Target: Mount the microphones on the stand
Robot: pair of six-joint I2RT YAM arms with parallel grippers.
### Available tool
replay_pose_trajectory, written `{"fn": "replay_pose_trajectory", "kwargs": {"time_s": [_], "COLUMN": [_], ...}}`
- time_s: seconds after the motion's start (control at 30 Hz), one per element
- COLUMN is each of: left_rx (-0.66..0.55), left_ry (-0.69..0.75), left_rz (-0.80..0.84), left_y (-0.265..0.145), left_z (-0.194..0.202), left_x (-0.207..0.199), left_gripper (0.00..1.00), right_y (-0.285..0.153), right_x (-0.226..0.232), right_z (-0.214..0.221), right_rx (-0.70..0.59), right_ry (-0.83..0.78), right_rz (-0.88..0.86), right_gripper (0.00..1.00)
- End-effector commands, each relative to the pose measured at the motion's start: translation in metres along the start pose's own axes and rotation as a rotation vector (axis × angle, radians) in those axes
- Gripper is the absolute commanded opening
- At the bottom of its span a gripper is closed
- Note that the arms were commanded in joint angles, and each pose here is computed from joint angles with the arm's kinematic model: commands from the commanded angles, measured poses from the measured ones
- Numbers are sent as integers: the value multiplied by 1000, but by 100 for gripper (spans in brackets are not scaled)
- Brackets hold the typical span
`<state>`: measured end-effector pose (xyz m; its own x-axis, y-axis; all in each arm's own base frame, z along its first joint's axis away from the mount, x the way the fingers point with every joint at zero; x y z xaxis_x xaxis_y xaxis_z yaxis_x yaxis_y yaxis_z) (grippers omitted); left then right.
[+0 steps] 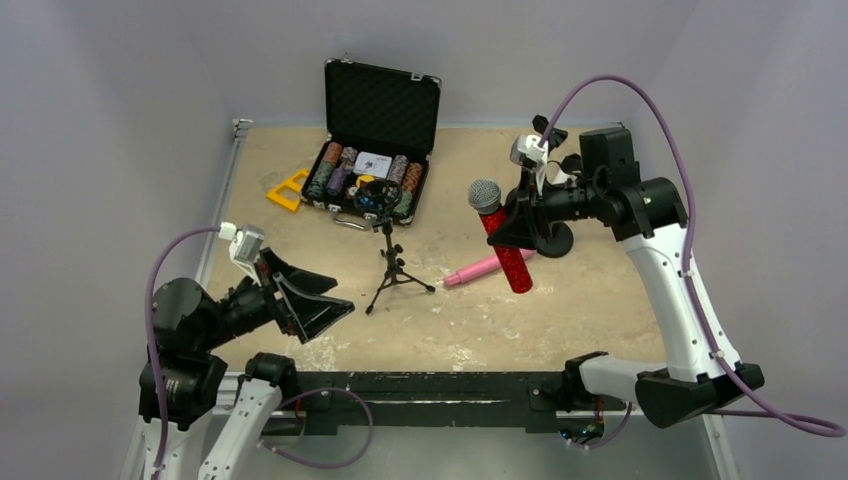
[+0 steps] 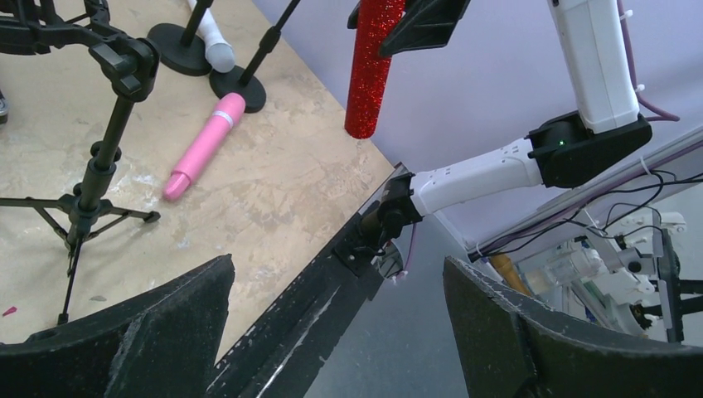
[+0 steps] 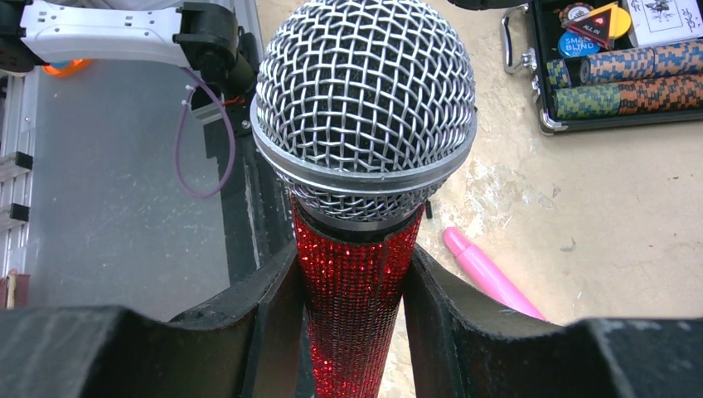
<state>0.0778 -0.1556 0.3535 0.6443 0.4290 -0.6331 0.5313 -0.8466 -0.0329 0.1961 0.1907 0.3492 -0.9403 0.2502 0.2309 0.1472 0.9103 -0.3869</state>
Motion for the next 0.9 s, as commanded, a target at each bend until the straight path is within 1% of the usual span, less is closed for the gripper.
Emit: {"fn": "replay_pose_trajectory", "kwargs": {"time_s": [0.0,0.13,0.3,0.53,0.67,0.87], "left_rx": [-7,20,83,158,166,164], "left_ry": [47,48,47,125,142,137], "left_rz": [51,56,83,105,117,125], "left_y": [2,8,23,54,66,75], "left_z": [-15,-16,-12,-19,-21,-19], "left_x": [-16,-15,-17,-36,-43,-45], "left_gripper": [100,100,100,100,100,100], "right_y": [-2,0,1,-1,-1,7], "right_x": [10,10,9,10,11,11], "right_z": [-10,-9,-5,-8,-3,15], "right_rx": [-31,-32,-29,-35,-36,-37], "right_ry": [-11,-4,2,-1,7,51], "right_rz": [-36,-45,-41,-32,-28,-39], "right_gripper": [3,3,3,3,3,2]}}
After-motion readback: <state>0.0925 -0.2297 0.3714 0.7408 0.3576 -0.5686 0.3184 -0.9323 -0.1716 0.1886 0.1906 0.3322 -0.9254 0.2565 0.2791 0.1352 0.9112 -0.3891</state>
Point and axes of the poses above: each gripper's point midway between its finger pads, its own y axis out along the fingers, its own x axis along the line the jaws close on, z = x × y, the point moved 1 cm from there along -y, back along the fingers
